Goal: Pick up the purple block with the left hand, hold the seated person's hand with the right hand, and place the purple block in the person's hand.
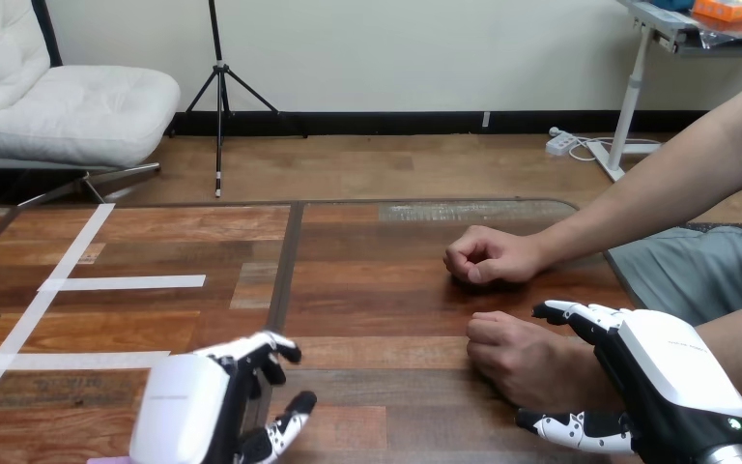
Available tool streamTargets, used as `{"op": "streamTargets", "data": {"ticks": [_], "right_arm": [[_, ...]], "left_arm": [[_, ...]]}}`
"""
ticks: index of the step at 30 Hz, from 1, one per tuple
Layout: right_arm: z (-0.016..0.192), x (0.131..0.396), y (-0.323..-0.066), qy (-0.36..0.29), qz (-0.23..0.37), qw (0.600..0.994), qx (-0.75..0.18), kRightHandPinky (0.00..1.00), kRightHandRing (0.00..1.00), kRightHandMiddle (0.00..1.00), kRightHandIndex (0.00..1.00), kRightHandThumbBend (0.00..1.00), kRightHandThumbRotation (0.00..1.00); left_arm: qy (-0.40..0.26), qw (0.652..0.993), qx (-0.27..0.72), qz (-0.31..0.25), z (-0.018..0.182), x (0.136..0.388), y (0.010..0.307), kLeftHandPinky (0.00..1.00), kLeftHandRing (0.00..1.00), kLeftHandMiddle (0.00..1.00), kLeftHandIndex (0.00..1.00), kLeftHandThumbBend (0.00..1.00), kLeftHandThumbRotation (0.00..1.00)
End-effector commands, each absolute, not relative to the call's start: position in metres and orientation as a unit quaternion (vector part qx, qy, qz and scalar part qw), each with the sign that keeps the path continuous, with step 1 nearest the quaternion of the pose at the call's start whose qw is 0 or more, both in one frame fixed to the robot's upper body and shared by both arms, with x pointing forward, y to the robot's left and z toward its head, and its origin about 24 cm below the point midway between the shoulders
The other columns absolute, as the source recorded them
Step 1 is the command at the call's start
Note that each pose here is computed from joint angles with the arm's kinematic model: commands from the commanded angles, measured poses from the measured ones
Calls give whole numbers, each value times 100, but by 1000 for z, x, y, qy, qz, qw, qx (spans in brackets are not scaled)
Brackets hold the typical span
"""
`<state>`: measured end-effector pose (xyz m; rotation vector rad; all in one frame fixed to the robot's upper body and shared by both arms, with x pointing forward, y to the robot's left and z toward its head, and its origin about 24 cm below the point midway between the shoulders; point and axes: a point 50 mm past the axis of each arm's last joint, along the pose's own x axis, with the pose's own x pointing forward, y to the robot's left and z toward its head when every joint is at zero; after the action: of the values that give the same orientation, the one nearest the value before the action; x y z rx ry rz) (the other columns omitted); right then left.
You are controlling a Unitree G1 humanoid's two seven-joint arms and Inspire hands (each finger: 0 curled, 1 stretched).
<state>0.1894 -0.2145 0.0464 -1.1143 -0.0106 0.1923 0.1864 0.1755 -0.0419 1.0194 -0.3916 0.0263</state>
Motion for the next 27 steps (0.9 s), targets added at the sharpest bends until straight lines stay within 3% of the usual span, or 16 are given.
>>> {"op": "streamTargets", "data": {"ticks": [1,27], "right_arm": [[71,205,-212,-68,74,835,-541,92,88,83,83,70,29],[70,205,-213,-66,73,835,-542,92,88,82,83,71,27]], "left_arm": [[-333,846,406,88,-8,236,160,31,38,48,57,58,22],[-382,837,382,94,-8,242,153,33,40,50,58,59,21]]}}
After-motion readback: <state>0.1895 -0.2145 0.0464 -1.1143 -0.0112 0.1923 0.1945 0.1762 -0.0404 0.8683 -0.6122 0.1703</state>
